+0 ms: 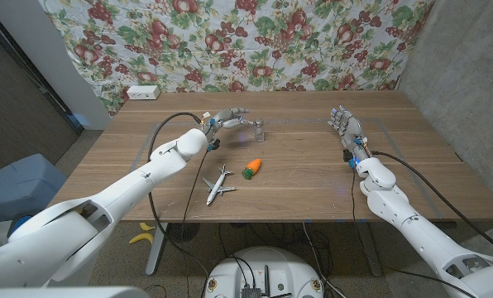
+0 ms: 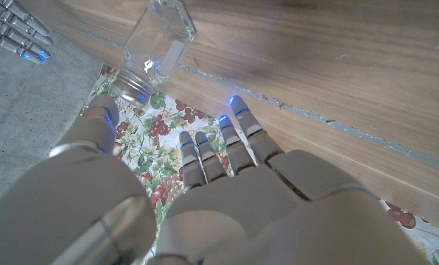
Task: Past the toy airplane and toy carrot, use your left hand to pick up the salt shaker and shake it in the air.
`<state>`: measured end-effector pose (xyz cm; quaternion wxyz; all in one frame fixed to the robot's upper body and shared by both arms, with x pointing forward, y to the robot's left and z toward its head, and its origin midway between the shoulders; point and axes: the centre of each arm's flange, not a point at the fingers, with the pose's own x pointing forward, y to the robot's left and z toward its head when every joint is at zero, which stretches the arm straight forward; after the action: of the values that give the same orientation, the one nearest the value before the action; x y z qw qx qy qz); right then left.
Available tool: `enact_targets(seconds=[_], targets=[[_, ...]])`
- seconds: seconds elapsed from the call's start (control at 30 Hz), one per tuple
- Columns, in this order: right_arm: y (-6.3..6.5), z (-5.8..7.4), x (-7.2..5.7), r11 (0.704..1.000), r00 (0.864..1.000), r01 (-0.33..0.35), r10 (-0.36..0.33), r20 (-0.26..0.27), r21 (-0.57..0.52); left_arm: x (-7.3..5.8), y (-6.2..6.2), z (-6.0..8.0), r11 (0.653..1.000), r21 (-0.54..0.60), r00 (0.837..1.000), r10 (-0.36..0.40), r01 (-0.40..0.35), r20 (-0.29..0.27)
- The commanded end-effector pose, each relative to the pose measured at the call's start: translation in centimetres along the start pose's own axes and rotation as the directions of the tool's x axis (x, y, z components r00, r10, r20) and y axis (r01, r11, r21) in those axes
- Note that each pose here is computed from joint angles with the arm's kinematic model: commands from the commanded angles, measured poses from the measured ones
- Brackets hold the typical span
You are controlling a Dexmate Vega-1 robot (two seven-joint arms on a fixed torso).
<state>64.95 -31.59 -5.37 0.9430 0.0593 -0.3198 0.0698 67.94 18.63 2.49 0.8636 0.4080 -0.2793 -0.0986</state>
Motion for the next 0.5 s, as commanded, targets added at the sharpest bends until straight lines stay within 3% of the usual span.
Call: enact_targets(seconds=[0.03, 0.5], targets=[[-0.20, -0.06, -0.40, 1.000, 1.000, 0.004, -0.004, 0.005, 0.003, 0.29, -0.51, 0.35, 1.000, 0.025, 1.000, -0.015, 0.015, -0.007], [-0.31, -0.04, -0.69, 1.000, 1.000, 0.012, -0.012, 0.010, 0.005, 0.77, -0.89, 0.64, 0.998, 0.046, 0.999, -0.039, 0.039, -0.012]])
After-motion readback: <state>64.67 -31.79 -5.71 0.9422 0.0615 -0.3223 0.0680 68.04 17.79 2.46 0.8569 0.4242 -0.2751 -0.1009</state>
